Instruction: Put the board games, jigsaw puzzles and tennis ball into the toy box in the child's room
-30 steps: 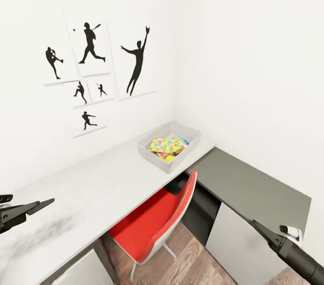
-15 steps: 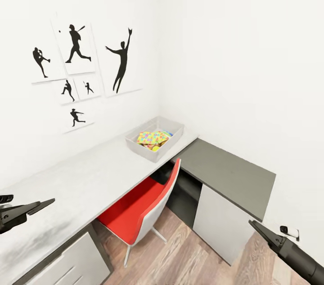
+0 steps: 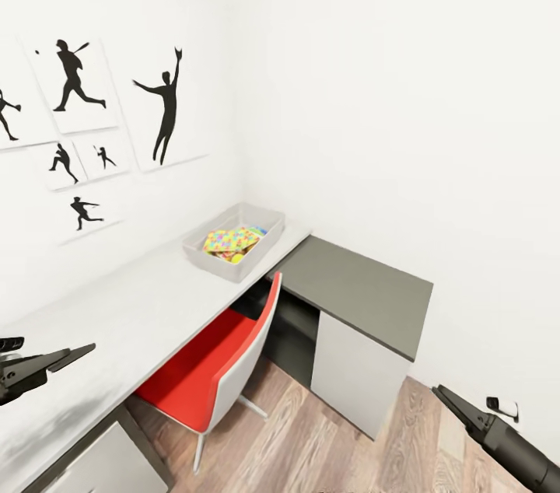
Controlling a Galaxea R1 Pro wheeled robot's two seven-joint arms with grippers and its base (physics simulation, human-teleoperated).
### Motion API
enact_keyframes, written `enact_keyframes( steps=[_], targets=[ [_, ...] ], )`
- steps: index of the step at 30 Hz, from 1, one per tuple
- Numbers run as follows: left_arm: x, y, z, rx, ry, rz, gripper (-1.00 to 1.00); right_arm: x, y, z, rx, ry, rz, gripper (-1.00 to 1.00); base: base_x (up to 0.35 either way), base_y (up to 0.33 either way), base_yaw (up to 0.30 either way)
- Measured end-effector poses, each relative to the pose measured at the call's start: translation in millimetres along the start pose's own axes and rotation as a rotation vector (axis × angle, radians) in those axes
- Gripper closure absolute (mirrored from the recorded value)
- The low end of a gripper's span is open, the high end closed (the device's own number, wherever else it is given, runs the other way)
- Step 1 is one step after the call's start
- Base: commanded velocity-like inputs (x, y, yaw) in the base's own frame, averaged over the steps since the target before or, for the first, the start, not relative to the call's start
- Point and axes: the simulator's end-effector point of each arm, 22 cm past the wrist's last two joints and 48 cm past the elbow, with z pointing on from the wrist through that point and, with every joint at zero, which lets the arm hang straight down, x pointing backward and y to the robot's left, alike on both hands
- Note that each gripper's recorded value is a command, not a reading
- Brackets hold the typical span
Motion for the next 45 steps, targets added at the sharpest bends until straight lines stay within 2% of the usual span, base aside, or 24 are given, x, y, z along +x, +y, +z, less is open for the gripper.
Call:
enact_keyframes(
  steps=[21, 45],
  targets=[
    [-1.1, -2.4, -0.1, 0.003, -0.002, 0.006, -1.00, 0.5, -5.4, -4.0, 0.013, -0.005, 0.011, -1.00, -0.120, 0.000, -0.280],
    [-2.5, -5.6, -0.4, 0.007, -0.005, 0.013, -1.00, 0.4, -8.7, -5.9, 0.022, -0.011, 0.019, -1.00, -0.312, 0.001, -0.275]
  ],
)
